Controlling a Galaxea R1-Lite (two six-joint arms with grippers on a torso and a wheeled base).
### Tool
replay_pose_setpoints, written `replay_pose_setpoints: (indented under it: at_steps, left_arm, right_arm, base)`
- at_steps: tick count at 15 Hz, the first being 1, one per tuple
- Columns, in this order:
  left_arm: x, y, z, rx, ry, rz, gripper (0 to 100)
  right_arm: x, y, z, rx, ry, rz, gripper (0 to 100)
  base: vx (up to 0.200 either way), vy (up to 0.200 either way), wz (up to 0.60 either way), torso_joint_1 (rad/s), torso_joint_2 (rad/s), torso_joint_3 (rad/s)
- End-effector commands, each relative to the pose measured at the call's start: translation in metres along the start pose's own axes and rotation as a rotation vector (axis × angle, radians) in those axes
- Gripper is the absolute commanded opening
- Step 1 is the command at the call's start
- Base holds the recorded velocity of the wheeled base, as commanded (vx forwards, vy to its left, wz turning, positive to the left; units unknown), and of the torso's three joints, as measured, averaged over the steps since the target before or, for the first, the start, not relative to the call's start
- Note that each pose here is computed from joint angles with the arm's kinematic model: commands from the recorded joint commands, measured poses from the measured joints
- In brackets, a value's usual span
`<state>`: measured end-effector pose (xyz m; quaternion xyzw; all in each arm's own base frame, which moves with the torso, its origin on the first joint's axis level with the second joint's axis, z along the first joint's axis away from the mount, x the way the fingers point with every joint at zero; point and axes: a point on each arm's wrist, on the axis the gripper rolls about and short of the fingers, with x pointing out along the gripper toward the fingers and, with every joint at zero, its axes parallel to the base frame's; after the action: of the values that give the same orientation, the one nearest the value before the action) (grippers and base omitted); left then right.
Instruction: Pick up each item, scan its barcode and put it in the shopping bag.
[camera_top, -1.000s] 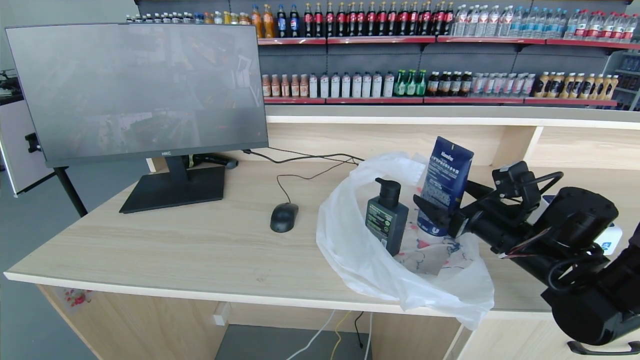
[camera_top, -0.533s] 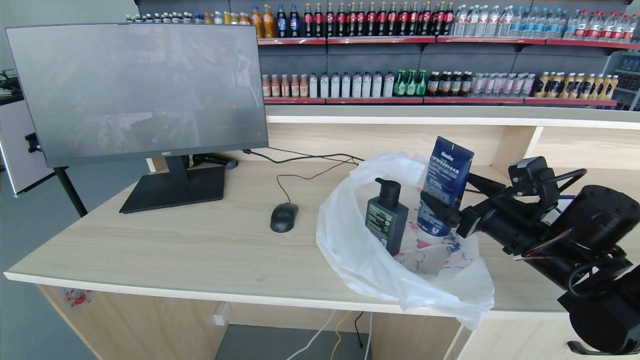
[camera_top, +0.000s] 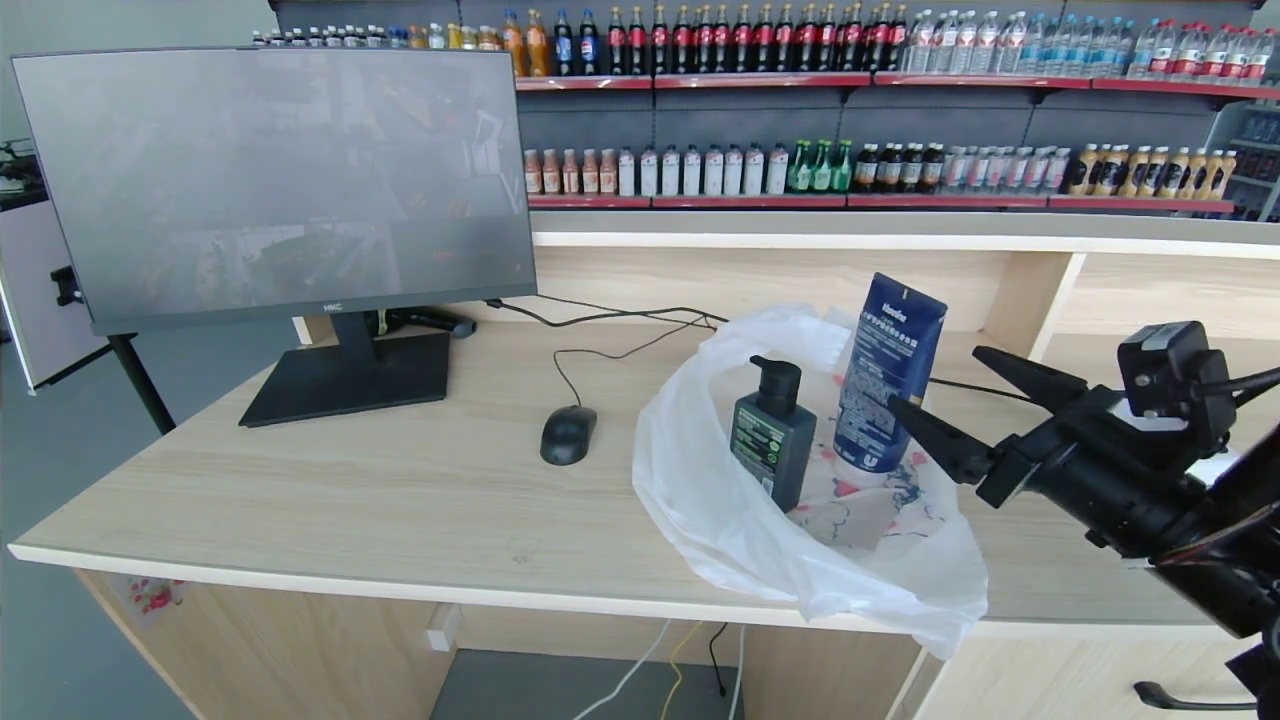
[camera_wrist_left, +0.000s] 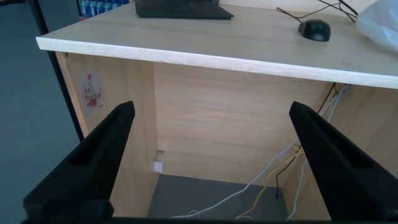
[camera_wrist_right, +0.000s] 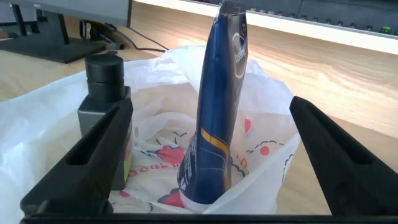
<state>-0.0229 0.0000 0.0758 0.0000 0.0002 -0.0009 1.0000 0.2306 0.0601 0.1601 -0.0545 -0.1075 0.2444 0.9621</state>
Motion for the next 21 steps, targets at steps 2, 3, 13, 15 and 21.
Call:
replay_pose_setpoints:
  at_steps: [2,3,13,15,21]
  left_arm:
    - [0.000,0.000,0.000,0.000,0.000,0.000,100]
    - [0.000,0.000,0.000,-0.002,0.000,0.002,100]
    - [0.000,0.000,0.000,-0.005,0.001,0.002,100]
    - [0.000,0.000,0.000,-0.005,0.000,0.002,100]
    - [0.000,0.000,0.000,-0.006,0.000,0.003,100]
  right_arm:
    - [-0.041,0.010,0.038,-0.072,-0.128,-0.007,100]
    - [-0.051,0.011,0.050,-0.095,-0.180,-0.016,100]
    - [-0.167,0.045,0.061,-0.097,-0.222,0.025,100]
    - [-0.182,0.049,0.050,-0.066,-0.094,0.042,100]
    - [-0.214,0.059,0.018,-0.051,0.085,0.000,100]
  base:
    - [0.000,0.000,0.00,0.000,0.00,0.000]
    - [0.000,0.000,0.00,0.000,0.00,0.000]
    - [0.000,0.000,0.00,0.000,0.00,0.000]
    - [0.000,0.000,0.00,0.000,0.00,0.000]
    - [0.000,0.000,0.00,0.000,0.00,0.000]
